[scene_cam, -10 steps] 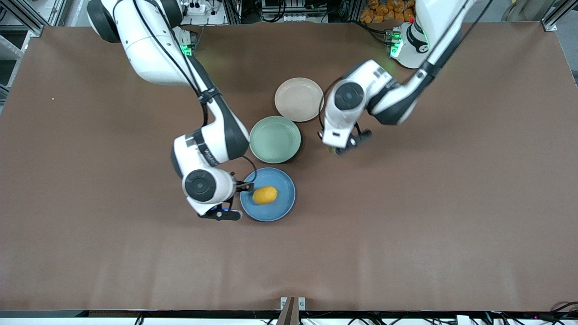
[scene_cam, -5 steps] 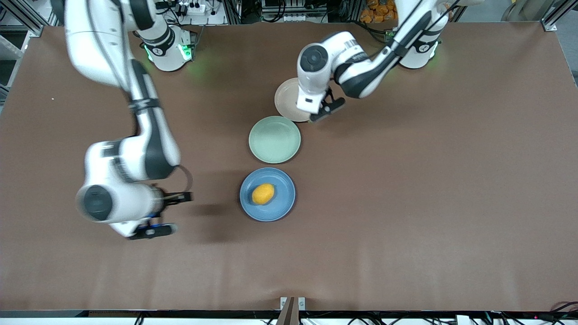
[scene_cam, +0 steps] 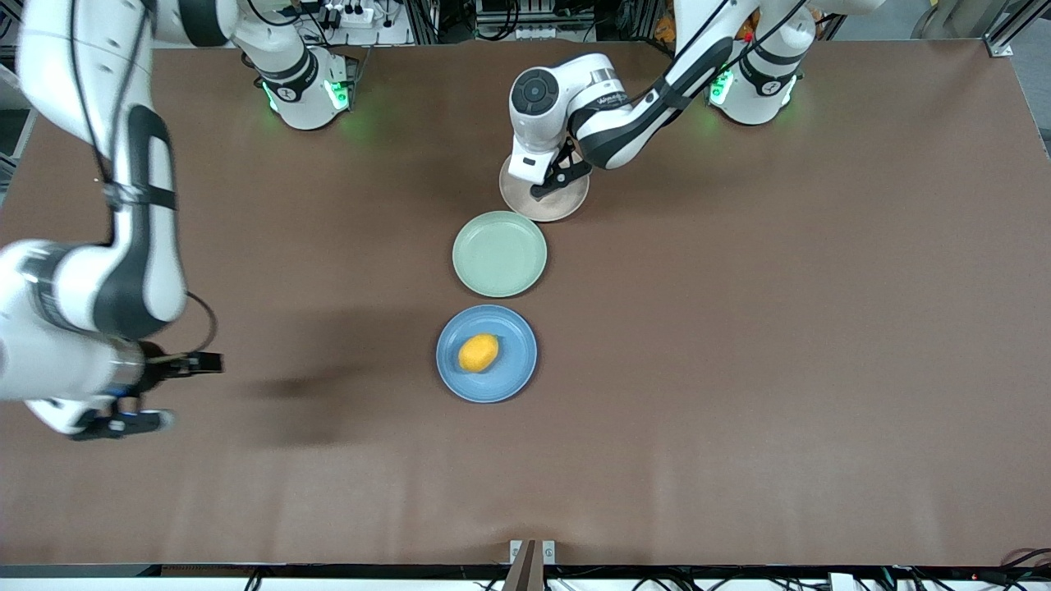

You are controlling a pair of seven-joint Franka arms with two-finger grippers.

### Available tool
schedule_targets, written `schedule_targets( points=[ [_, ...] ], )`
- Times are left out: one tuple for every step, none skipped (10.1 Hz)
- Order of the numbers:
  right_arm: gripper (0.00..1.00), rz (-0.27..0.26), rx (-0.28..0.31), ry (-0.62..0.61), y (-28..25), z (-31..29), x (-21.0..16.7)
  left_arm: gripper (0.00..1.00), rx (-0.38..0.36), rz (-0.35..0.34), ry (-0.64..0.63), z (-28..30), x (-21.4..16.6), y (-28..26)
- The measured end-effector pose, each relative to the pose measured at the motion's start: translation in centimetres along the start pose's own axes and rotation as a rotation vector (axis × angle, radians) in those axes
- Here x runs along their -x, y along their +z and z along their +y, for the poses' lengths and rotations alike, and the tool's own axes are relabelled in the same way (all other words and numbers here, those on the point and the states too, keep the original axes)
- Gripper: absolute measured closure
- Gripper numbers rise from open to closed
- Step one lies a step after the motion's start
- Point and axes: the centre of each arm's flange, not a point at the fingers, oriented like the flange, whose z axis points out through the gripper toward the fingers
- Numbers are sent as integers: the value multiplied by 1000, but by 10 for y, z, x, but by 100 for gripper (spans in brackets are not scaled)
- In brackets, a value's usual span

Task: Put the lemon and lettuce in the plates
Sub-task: 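Lower the lettuce onto the beige plate while the right gripper withdraws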

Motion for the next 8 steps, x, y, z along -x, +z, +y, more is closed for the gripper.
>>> schedule_targets(
  points=[
    [0, 23, -20, -2, -17, 24, 19, 95, -7, -5, 3, 0, 3, 5],
    [0, 43, -35, -6, -36, 41, 38, 95, -14, -1, 3, 1, 3, 9],
    [0, 63, -34, -7, -58, 50, 56, 83, -18, 9, 0, 2, 1, 12],
    [0, 65, -27, -15, -81, 50, 72, 69, -23, 18, 6, 5, 2, 16],
    [0, 53, -31, -12, -104, 48, 90, 54, -18, 26, 13, 8, 3, 15],
    [0, 45, -33, 10, -125, 45, 105, 41, -3, 37, 16, 13, 0, 8],
    [0, 28, -34, 39, -144, 41, 122, 27, 11, 55, 18, 19, -6, -2],
    [0, 5, -38, 67, -159, 33, 136, 12, 19, 80, 14, 25, -16, -17]
  ],
)
